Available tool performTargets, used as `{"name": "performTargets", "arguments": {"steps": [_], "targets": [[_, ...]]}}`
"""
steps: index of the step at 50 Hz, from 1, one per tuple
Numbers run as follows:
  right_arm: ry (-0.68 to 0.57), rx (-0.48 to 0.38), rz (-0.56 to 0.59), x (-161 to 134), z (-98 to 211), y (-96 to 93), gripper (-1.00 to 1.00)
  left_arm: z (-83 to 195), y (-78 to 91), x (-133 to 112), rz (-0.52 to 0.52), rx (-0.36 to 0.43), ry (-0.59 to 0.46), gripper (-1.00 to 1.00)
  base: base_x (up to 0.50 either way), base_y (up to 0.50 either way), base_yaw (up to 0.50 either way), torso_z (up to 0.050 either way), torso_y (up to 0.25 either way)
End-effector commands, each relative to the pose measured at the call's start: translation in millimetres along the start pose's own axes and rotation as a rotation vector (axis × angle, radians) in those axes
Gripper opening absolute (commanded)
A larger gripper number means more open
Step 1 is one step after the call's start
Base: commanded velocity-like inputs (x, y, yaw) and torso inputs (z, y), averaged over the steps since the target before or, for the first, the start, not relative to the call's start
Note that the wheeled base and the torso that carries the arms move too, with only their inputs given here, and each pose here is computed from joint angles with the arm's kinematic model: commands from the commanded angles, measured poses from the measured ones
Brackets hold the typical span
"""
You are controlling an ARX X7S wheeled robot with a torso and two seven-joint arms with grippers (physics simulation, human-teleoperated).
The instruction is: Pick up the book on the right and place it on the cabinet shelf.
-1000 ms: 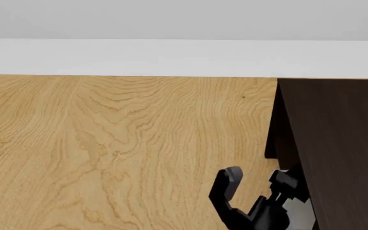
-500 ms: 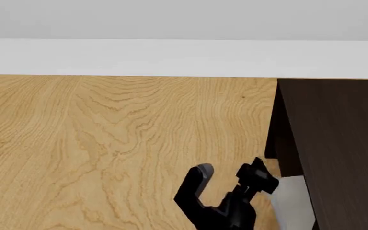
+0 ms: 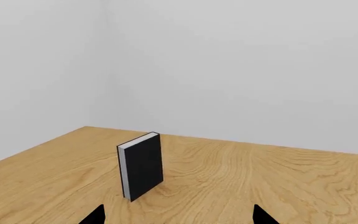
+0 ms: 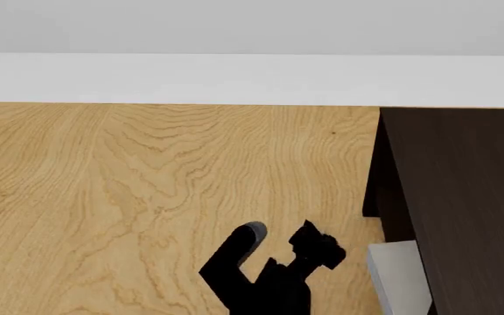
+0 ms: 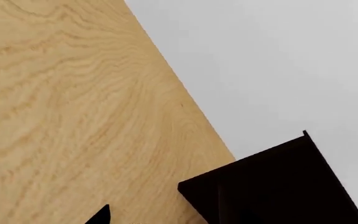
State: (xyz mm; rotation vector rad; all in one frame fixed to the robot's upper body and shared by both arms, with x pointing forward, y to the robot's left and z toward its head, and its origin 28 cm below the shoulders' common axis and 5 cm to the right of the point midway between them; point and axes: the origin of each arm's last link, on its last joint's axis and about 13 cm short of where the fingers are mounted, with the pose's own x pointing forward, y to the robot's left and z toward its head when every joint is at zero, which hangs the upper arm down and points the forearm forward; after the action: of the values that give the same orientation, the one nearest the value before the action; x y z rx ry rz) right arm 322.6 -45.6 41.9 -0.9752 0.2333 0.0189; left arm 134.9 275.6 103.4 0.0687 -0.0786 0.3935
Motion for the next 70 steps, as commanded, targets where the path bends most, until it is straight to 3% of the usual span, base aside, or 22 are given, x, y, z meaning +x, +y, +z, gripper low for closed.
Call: {"name": "performTargets", "arguments": {"steps": [1,3,4,7,12,14,30,48,70], "targets": [[0.032,0.398,0.156,1,5,-1.5,1.00,1,0.5,-1,0.004,0.001,0.002,1.00,0.00,0.00,0.00,0.000,0.000],[0.024,0.405,0.154,1,6,-3.2,1.00,1,0.6,-1,0.004,0.002,0.002,1.00,0.00,0.00,0.00,0.000,0.000],[0.029,0.481,0.188,1,7,-5.0,1.00,1,0.8,-1,0.005,0.001,0.002,1.00,0.00,0.00,0.00,0.000,0.000],[0.030,0.524,0.202,1,7,-6.1,1.00,1,0.4,-1,0.004,0.001,0.004,1.00,0.00,0.00,0.00,0.000,0.000],[0.048,0.544,0.204,1,7,-6.1,1.00,2,0.2,-1,0.005,0.001,0.003,1.00,0.00,0.00,0.00,0.000,0.000],[0.054,0.597,0.220,1,7,-6.5,1.00,2,0.1,-1,0.004,0.000,0.005,1.00,0.00,0.00,0.00,0.000,0.000],[0.131,0.761,0.242,6,8,-7.4,1.00,3,0.0,-1,0.005,-0.001,0.010,1.00,0.00,0.00,0.00,0.000,0.000],[0.224,0.827,0.247,7,8,-5.9,1.00,-2,0.9,-1,0.008,-0.002,0.018,1.00,0.00,0.00,0.00,0.000,0.000],[0.299,0.836,0.199,10,4,-7.5,1.00,-7,1.2,0,0.006,-0.007,0.024,1.00,0.00,0.00,0.00,0.000,0.000]]}}
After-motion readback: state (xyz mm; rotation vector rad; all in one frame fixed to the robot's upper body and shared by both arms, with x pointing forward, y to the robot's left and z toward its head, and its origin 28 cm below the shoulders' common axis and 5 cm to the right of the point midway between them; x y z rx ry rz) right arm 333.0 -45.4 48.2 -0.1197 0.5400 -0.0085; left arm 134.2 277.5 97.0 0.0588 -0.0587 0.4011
